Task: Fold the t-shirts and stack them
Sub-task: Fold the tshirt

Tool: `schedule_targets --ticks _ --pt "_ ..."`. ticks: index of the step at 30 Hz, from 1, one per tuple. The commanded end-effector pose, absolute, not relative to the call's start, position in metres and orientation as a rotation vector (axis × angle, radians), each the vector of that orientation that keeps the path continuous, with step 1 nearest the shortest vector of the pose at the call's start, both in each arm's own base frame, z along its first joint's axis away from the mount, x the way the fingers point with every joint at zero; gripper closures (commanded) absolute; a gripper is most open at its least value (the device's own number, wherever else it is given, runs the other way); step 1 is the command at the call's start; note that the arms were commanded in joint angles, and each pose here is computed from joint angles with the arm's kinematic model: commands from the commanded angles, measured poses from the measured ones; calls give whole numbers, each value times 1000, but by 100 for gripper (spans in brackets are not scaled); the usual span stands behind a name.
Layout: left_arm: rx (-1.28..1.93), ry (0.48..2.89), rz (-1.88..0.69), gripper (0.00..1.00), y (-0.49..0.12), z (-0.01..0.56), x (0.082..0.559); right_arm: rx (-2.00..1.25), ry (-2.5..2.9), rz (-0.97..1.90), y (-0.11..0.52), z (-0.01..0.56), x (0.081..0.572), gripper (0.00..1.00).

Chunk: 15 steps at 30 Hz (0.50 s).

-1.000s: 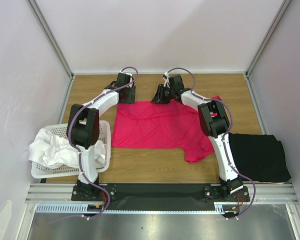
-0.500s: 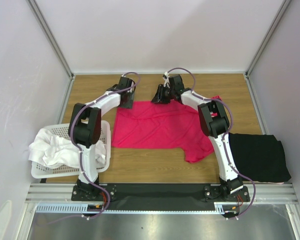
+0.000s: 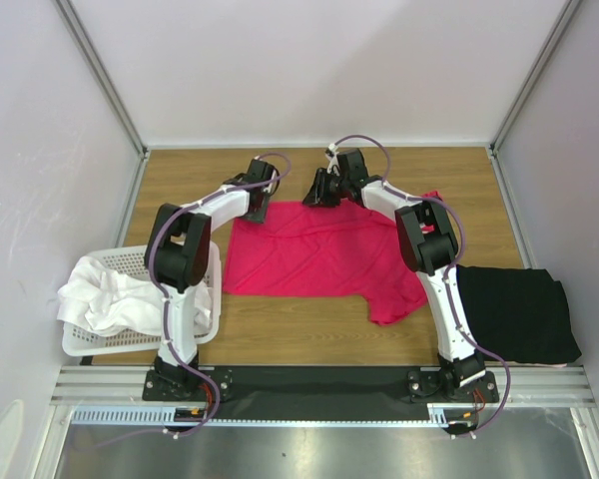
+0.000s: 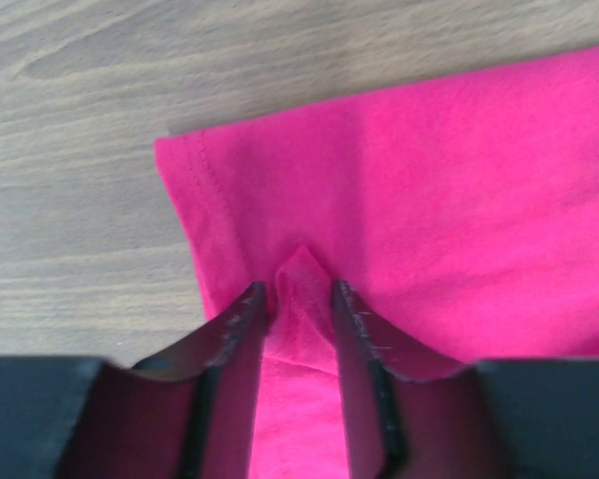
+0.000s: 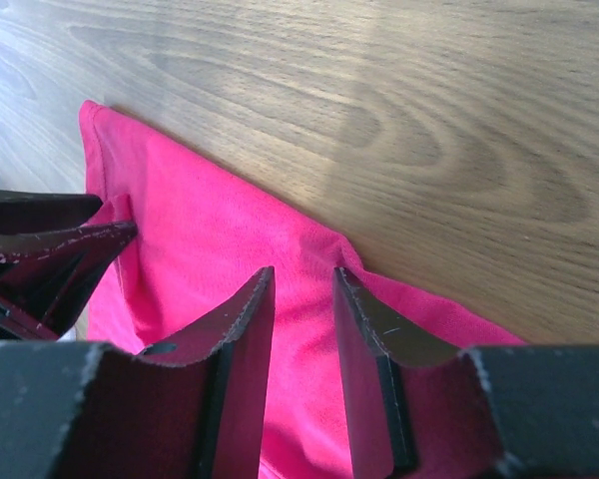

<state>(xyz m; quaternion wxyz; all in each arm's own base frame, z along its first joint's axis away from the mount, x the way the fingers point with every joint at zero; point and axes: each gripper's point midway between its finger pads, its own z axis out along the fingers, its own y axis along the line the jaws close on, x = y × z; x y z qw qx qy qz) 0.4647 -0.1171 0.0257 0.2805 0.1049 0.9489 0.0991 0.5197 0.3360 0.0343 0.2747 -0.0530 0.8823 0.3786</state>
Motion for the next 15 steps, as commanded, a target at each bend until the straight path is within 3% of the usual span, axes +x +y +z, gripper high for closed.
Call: schedule_targets --ticks 1,8,15 --pt "291 2519 325 63 -111 37 468 -102 2430 938 322 15 519 64" --pt "235 2493 314 75 -108 50 461 -101 2433 936 321 15 519 64" --pt "138 2470 371 77 -91 60 441 -103 2434 933 322 14 518 64"
